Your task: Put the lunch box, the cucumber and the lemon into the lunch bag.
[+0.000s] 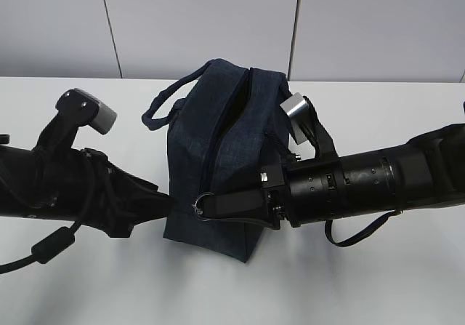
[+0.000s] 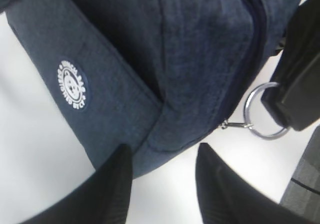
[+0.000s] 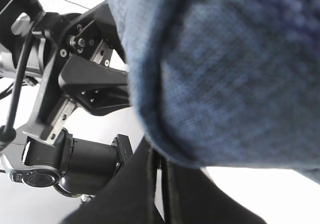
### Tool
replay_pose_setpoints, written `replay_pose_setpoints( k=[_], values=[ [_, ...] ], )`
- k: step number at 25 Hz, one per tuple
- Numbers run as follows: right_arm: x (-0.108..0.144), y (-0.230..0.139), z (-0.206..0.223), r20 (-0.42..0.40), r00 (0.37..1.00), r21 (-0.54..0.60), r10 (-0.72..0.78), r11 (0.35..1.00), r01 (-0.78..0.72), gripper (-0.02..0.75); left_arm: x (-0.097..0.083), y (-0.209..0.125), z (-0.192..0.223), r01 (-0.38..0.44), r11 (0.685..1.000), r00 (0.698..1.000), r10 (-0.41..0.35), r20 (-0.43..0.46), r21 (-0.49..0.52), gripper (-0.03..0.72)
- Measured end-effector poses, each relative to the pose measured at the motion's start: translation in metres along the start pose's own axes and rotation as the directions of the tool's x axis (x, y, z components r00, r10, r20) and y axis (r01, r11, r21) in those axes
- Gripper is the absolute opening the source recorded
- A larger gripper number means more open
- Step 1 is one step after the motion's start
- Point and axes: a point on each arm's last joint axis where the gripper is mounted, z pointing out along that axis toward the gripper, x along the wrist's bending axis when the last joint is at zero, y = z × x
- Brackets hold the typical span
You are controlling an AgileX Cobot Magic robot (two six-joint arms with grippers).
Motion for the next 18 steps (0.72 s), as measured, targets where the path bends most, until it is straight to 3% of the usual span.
replay_pose_setpoints(
  k=[6,9,18],
  values=[
    [0.0,0.0,0.0,0.0,1.0,0.0,0.005,1.0,-0.005,0.0,-0.002,0.002,0.002,-0.211,0.977,0.977,0.212,0.023,-0.033,0.29],
    [0.0,0.0,0.0,0.0,1.0,0.0,0.007,1.0,-0.007,0.0,-0.001,-0.001,0.005,-0.282,0.959,0.959,0.282,0.027,-0.023,0.29],
    [0.0,0.0,0.0,0.0,1.0,0.0,0.012,1.0,-0.012,0.0,0.008,0.006,0.022,-0.305,0.952,0.951,0.306,0.043,-0.02,0.29]
  ],
)
